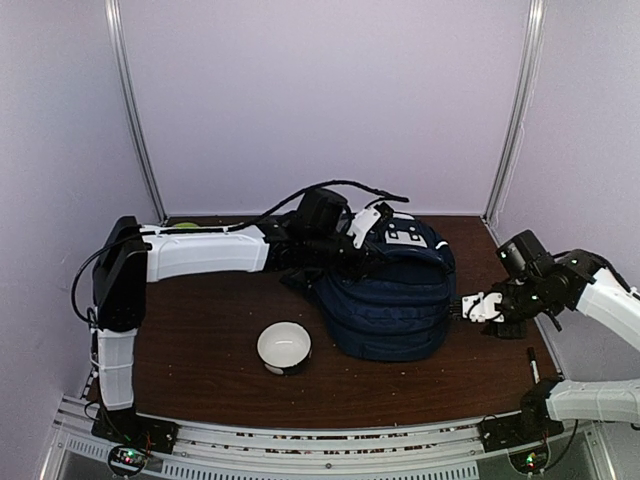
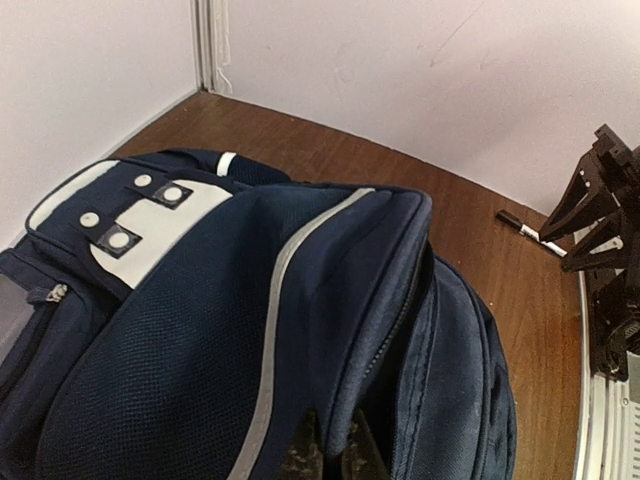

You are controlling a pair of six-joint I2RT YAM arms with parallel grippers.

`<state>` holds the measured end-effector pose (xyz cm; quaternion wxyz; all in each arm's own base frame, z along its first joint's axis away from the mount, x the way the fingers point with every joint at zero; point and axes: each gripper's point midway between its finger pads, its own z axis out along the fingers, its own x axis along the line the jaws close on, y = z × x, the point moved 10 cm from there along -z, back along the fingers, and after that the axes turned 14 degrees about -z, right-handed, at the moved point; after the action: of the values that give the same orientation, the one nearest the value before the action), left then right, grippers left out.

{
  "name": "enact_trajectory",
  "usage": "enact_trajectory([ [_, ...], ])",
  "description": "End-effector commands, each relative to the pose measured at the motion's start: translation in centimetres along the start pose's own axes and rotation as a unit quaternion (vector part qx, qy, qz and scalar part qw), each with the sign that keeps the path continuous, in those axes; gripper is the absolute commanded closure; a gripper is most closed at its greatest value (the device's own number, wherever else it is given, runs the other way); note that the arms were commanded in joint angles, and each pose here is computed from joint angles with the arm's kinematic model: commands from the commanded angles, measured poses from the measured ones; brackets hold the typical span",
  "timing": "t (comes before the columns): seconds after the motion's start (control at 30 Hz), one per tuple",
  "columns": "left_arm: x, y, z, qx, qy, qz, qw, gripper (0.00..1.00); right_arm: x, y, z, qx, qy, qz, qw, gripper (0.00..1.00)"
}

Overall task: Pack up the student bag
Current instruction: Pick up the pen from the corner of the board.

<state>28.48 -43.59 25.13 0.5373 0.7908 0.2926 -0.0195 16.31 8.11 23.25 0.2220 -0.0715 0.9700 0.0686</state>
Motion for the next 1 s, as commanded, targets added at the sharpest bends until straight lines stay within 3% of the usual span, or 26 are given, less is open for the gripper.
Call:
enact_trajectory([
  [0.0,0.1,-1.2,1.7,0.005,-0.047,-0.009,0.999,1.0,4.7,-2.8,0.5,0.053,0.112,-0.029,0.992,0.63],
  [0.17,0.8,-2.5,2.5,0.023,-0.034,-0.012,0.999,1.0,6.2,-5.0,1.4,0.093,0.163,0.012,0.982,0.64],
  [0.3,0.9,-2.7,2.5,0.02,-0.026,-0.011,0.999,1.0,5.9,-7.0,2.5,0.12,0.184,0.13,0.967,0.63],
  [0.53,0.9,-2.0,2.9,0.019,-0.022,-0.011,1.0,1.0,4.7,-11.5,3.3,0.173,0.18,0.349,0.903,0.61],
  [0.63,1.0,-1.9,3.2,0.024,-0.018,-0.012,0.999,1.0,4.8,-12.8,3.4,0.182,0.188,0.395,0.881,0.59],
  [0.97,1.2,-2.1,2.8,0.058,0.007,-0.013,0.998,1.0,5.6,-14.5,3.9,0.249,0.183,0.451,0.837,0.54],
])
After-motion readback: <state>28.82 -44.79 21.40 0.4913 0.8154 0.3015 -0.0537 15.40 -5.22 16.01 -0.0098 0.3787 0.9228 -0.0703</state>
